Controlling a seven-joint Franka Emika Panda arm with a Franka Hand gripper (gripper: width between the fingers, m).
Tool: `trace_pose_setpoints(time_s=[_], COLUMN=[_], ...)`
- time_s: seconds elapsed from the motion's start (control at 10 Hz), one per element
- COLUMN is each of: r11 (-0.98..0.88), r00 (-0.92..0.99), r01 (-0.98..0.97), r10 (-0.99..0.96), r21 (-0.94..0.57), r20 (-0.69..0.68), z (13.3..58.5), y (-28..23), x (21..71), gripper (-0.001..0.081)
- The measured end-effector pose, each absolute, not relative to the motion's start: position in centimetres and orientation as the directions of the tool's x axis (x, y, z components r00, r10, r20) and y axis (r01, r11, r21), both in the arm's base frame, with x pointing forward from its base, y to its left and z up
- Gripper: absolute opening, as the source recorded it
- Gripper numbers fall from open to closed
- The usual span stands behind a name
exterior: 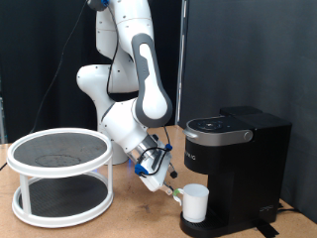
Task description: Make a cup of coffee with the keurig machine
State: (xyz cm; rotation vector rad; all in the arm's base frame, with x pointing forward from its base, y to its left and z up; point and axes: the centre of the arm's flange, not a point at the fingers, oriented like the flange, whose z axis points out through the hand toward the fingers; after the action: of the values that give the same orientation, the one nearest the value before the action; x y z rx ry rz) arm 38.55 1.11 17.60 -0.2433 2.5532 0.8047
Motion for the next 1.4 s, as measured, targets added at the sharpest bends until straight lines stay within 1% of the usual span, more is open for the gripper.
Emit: trace_pose_setpoints(time_s=[0.4, 0.9, 1.4], r11=[0.820, 0.829, 0.831], r00=[-0.885, -0.886, -0.896], r01=[-0.286, -0.257, -0.257], r10=[-0.027, 0.003, -0.014], r21=[0.495, 0.497, 0.493], r20=[-0.465, -0.463, -0.443], z=[17.9, 18.3, 17.9], y=[2.0, 1.9, 1.5], x=[38.9, 40.2, 40.2], gripper=[0.0734, 0.0734, 0.0734])
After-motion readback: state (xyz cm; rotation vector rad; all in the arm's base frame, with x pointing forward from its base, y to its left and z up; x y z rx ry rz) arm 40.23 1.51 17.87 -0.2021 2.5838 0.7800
